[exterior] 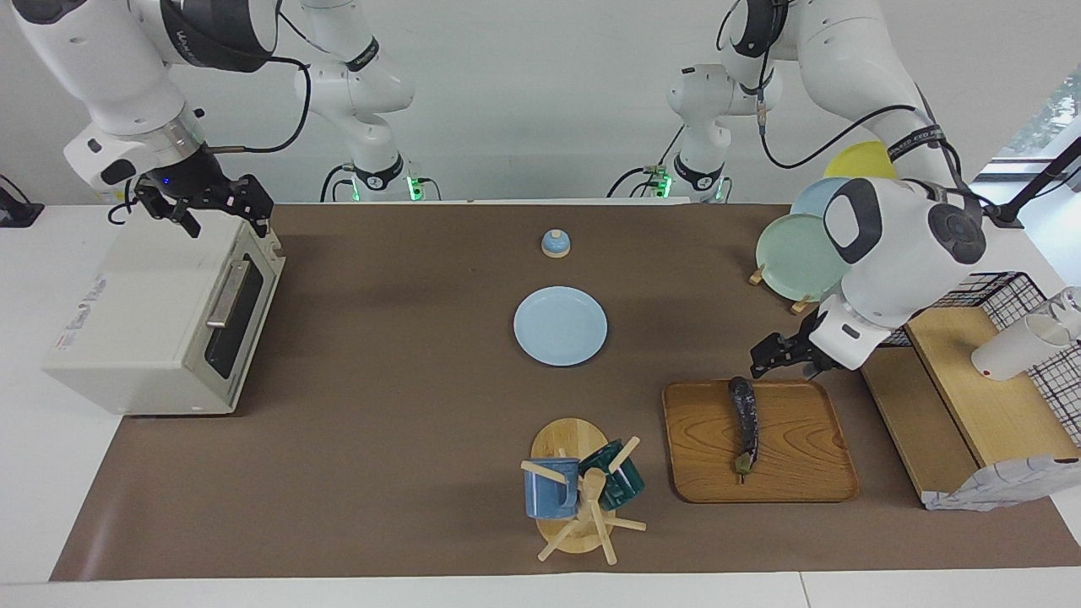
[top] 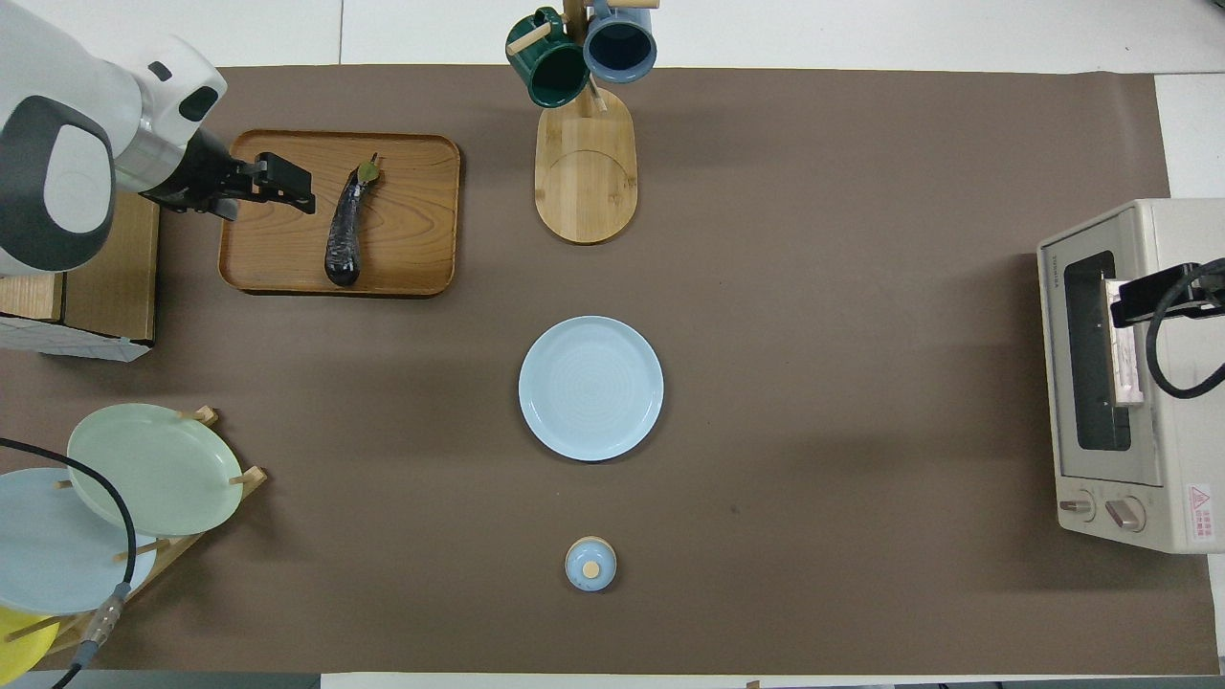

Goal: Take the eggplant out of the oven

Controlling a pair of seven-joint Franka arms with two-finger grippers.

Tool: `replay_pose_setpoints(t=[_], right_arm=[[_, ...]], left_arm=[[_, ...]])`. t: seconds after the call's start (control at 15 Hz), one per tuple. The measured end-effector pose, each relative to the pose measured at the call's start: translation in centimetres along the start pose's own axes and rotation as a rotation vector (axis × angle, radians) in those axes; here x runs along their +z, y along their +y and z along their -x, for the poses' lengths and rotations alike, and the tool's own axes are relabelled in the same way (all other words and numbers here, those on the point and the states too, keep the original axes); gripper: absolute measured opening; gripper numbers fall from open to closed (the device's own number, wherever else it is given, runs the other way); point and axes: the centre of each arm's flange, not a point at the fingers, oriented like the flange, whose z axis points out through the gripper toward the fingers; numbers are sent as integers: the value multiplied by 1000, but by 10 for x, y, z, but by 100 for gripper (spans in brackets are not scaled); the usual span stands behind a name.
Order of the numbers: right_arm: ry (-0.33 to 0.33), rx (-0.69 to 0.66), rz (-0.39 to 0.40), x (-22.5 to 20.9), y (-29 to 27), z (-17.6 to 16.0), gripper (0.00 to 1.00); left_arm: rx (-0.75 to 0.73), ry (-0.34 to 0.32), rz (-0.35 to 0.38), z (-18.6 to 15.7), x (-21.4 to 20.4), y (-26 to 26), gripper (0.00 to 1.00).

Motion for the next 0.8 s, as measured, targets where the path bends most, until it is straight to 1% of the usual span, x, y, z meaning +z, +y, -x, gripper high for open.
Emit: replay_pose_setpoints(t=[0.2, 0.53, 0.8], right_arm=[[0, 0, 0, 0, 0, 0, 100], [0, 0, 0, 0, 0, 0, 100], [0, 0, 0, 0, 0, 0, 100]], left_arm=[[17, 4, -61, 16, -36, -2, 100], [30, -14, -90, 51, -92, 2, 100], [35, -28, -100, 79, -112, 4, 100]])
